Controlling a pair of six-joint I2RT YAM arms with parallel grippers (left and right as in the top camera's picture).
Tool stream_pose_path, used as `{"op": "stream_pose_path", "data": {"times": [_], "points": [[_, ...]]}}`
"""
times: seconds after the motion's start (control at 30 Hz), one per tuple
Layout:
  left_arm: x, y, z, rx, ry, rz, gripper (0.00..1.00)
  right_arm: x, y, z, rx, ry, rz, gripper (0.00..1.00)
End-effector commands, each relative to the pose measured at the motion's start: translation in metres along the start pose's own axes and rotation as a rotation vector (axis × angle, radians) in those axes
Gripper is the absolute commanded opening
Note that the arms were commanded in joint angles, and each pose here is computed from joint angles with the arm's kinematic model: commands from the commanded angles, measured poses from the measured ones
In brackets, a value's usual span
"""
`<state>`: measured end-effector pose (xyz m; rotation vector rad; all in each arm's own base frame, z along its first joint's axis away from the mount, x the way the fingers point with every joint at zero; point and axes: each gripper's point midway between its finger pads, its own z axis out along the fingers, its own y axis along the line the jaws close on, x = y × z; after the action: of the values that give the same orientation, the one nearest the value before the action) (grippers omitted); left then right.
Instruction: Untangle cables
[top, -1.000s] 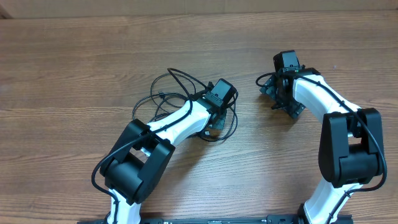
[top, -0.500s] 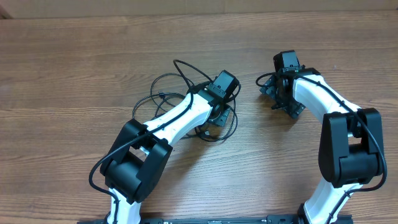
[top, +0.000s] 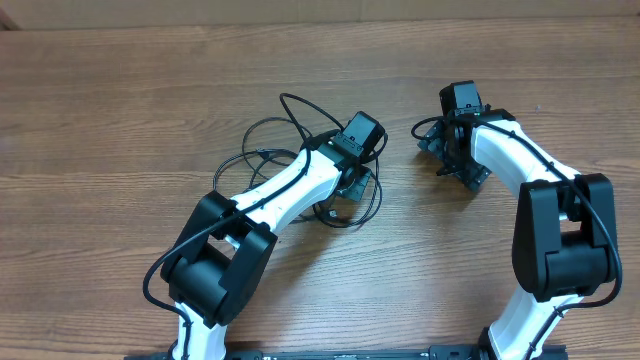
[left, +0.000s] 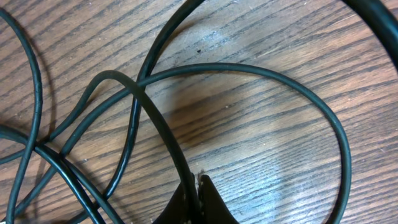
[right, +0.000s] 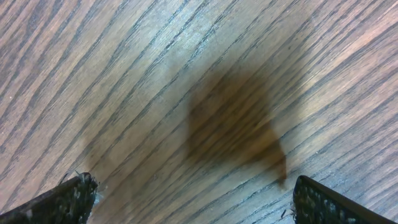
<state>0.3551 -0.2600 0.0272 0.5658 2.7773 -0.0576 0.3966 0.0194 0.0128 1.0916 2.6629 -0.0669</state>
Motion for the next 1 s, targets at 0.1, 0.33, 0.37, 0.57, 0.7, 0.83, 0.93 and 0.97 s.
{"op": "stream_pose_path", "data": {"times": [0.1,0.33,0.37,0.57,0.7,0.83,0.93,0.97], "points": [[-0.004,0.0023,0.0022,-0.002,-0.004,0.001,0.04,-0.0019,-0.0009,-0.0027,-0.001,-0.011,0.005,1.0],[-0.0028,0.0006,0.0021,-0.001,-0.001,0.004,0.04,-0.0019,-0.0009,-0.0027,-0.001,-0.011,0.005,1.0],[-0.0025,0.0002,0.0021,0.002,0.001,0.004,0.04,-0.0019,-0.0009,-0.0027,-0.001,-0.011,0.005,1.0],[-0.001,0.0007,0.0021,0.0,0.007,0.005,0.04,-0.0019,-0.0009,-0.0027,-0.001,-0.011,0.005,1.0],[-0.0011,0.0008,0.0021,-0.001,0.006,0.005,0.04,-0.0019,-0.0009,-0.0027,-0.001,-0.011,0.005,1.0],[-0.0007,0.0011,0.0021,-0.002,0.008,0.005,0.04,-0.0019,-0.0009,-0.0027,-0.001,-0.011,0.005,1.0],[0.0004,0.0012,0.002,-0.003,0.013,0.006,0.04,-0.0019,-0.0009,-0.0027,-0.001,-0.011,0.005,1.0],[0.0005,0.0013,0.002,-0.003,0.013,0.006,0.04,-0.0018,-0.001,-0.0027,-0.001,-0.01,0.005,1.0]]}}
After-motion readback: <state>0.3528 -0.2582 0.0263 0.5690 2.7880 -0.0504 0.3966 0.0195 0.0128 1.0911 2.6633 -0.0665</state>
